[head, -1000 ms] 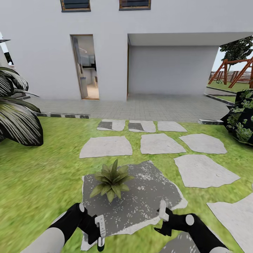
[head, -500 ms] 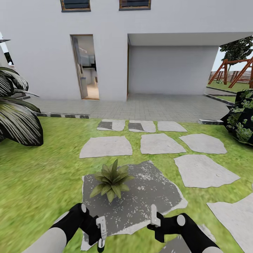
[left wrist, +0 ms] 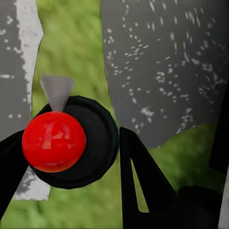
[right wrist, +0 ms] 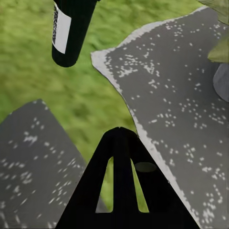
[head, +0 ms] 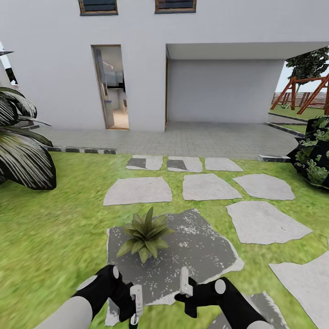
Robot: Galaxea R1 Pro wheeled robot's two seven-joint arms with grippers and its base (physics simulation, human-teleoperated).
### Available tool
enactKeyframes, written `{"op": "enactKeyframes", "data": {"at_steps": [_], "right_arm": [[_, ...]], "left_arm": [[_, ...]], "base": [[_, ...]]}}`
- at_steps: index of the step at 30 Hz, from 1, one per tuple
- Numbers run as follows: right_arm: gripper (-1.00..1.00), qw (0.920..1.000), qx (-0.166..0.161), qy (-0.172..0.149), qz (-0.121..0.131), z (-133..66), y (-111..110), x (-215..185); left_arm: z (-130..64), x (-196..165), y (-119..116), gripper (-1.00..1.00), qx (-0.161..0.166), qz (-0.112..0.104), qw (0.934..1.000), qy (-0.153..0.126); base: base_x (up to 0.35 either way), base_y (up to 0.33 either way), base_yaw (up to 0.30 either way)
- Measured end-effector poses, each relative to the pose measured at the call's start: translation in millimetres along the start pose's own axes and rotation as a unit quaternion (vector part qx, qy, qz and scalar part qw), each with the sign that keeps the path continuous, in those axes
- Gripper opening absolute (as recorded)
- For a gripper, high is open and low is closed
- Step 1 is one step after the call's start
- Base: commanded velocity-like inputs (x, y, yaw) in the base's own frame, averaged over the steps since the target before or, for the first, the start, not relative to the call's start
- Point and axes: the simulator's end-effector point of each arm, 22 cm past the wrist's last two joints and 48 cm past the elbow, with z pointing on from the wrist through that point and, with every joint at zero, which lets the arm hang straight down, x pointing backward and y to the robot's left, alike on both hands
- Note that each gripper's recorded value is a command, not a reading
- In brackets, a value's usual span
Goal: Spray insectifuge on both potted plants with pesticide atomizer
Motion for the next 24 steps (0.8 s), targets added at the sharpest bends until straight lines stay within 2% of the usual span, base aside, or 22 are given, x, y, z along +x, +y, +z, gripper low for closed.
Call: {"op": "enactKeyframes", "data": {"at_steps": [9, 24], "right_arm": [[-1.00, 0.9995, -0.011, -0.031, -0.002, 20.6, 12, -40], [-1.00, 0.9993, -0.010, -0.035, -0.001, 22.2, 12, -45]], "left_arm": [[5.5, -13, -7, -1.00, 0.005, 0.005, 0.9999, -0.008], [11.5, -39, -17, -1.00, 0.012, 0.014, 0.9995, -0.026]], "base": [[0.000, 0.000, 0.000], [0.000, 0.000, 0.000]]}}
